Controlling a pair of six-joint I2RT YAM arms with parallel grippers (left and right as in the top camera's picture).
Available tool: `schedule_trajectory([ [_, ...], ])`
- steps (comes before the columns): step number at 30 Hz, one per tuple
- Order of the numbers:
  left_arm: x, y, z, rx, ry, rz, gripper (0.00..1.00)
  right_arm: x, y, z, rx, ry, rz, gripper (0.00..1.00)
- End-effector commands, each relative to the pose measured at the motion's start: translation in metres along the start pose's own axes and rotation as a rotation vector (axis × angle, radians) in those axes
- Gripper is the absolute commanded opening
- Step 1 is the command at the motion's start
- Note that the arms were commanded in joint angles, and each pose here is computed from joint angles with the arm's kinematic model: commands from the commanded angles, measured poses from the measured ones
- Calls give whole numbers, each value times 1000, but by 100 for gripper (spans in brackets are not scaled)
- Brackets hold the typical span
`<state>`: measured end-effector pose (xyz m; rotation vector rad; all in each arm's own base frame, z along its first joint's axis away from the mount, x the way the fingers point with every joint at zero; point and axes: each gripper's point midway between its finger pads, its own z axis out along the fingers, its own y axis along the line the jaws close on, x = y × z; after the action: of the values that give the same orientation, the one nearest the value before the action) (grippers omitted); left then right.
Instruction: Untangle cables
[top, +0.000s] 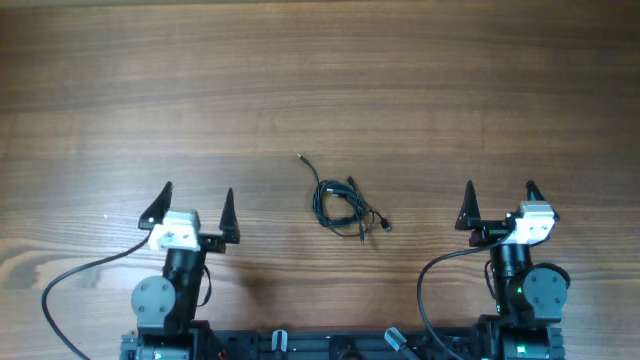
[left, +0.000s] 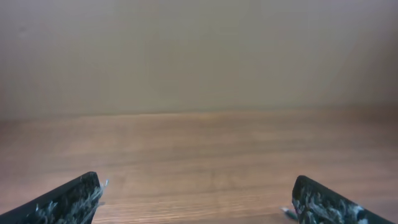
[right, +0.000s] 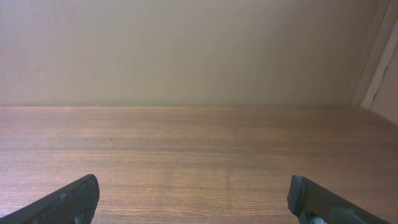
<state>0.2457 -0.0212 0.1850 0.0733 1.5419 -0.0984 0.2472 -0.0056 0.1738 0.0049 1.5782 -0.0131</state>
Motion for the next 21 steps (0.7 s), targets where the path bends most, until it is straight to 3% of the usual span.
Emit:
schedule_trajectory([
  [1,-28,-9,-5,52,-38,-239,100,0,3,0,-18,-4,-6,100],
  [6,-60,-33,-13,175,43,-378,100,0,3,0,-18,-4,-6,100],
  [11,-80,-47,-4,218,262,-418,100,0,3,0,-18,-4,-6,100],
  [18,-69,-72,33,306,604,-576,100,0,3,0,-18,-4,-6,100],
  [21,-41,-80,45,319,744,-670,100,0,3,0,-18,-4,-6,100],
])
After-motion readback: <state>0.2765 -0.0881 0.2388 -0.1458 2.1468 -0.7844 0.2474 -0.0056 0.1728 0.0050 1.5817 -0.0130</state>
